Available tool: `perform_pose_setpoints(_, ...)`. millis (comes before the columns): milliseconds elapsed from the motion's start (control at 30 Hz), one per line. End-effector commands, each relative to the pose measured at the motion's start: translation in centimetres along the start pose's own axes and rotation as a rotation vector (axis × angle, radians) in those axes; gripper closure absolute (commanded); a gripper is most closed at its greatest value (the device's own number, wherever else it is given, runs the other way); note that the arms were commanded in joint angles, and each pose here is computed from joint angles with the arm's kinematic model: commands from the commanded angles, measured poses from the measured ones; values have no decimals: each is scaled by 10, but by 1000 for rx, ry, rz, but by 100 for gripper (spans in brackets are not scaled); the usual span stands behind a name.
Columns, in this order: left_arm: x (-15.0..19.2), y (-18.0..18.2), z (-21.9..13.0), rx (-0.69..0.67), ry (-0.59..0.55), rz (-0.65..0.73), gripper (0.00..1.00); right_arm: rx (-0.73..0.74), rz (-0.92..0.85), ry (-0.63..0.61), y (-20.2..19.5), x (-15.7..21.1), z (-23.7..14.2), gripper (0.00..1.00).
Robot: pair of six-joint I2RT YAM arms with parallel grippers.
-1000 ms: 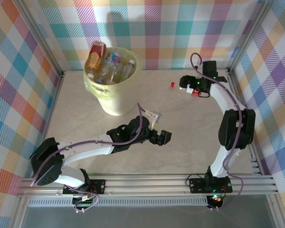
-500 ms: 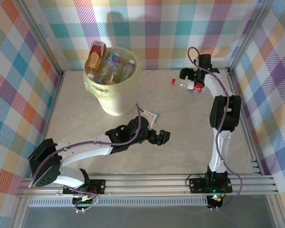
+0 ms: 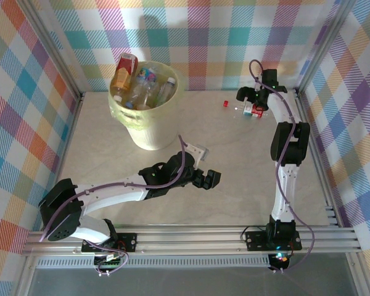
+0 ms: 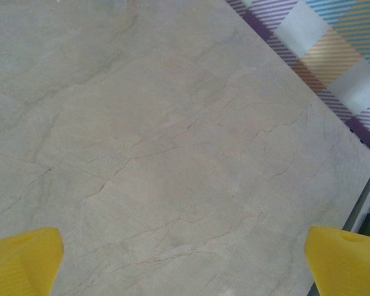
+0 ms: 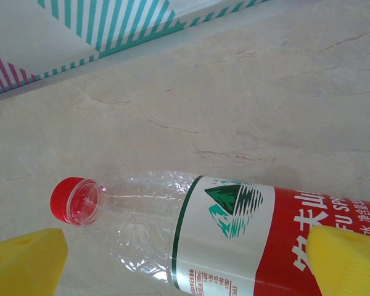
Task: Put the plastic bottles in the bin
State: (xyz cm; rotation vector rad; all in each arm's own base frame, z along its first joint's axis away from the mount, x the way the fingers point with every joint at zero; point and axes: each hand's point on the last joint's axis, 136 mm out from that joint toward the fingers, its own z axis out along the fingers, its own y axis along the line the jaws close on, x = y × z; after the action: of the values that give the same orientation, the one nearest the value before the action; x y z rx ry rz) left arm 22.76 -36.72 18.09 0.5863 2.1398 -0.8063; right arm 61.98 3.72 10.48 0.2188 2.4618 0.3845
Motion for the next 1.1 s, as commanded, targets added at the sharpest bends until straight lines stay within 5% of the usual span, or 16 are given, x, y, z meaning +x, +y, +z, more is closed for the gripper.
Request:
perform_pose_setpoints(0,-7,-6,1,1,-13,-1,0,-23,17,85,-4,24,6,0)
perform_pose_setpoints(400,-7,-8,2,17,-12,-12,0,-50,13,109,9,67,-33,0)
perform_pose_setpoints(767,-7,-12,-4,42,-24,-29,0,-76,-53,5,48,107,-121,0)
perform_pose_setpoints(1067,-5,-10,-11,45,-34,-42,0,-17,-67,-18,40,92,-109,0)
